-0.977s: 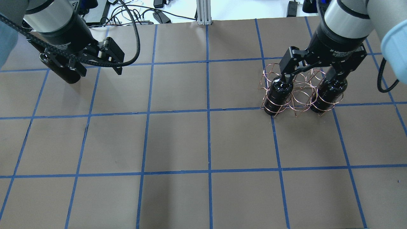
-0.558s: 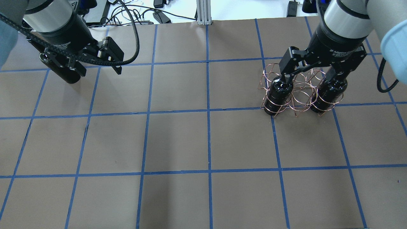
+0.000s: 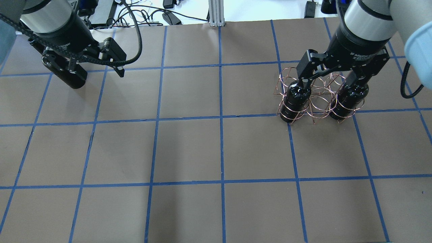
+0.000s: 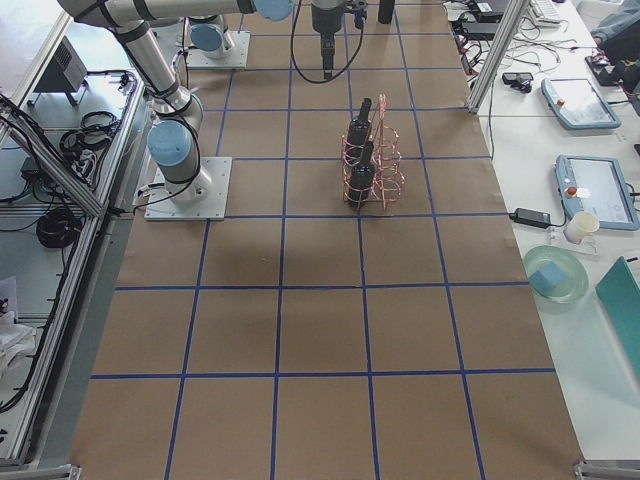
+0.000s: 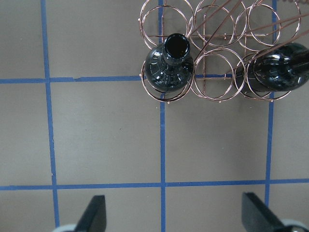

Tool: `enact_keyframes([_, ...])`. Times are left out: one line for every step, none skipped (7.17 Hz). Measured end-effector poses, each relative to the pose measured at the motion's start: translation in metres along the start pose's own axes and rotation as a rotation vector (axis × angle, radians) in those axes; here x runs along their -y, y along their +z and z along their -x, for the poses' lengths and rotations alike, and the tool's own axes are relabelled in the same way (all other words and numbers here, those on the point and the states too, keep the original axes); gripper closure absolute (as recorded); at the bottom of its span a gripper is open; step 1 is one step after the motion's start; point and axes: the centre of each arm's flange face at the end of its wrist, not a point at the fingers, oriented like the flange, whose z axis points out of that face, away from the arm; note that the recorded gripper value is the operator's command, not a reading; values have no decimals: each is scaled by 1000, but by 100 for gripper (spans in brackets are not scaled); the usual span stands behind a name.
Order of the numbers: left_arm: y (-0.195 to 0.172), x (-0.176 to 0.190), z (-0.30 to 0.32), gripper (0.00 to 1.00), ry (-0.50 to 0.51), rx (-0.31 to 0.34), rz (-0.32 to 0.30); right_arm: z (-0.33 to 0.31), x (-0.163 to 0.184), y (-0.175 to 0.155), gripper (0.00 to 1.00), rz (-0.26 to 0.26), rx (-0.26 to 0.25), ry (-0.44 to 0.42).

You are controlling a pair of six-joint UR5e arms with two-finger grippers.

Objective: Place wine into wine basket
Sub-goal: 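Move the left gripper to the dark wine bottle and grasp its neck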

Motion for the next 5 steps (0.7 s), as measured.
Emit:
enact_keyframes([3, 12, 28, 0, -4, 0, -9, 0, 0, 0, 0, 0, 0, 0])
enact_keyframes([3, 25, 57, 0, -4, 6, -31, 0, 0, 0, 0, 0, 0, 0])
enact_keyframes([-1, 40, 88, 0, 1, 16, -55, 0, 0, 0, 0, -1, 0, 0])
enact_keyframes([-6, 57, 124, 0, -4, 23, -75, 0, 0, 0, 0, -1, 1, 0])
enact_keyframes([-7, 74, 159, 0, 1, 31, -90, 0, 0, 0, 0, 0, 1, 0])
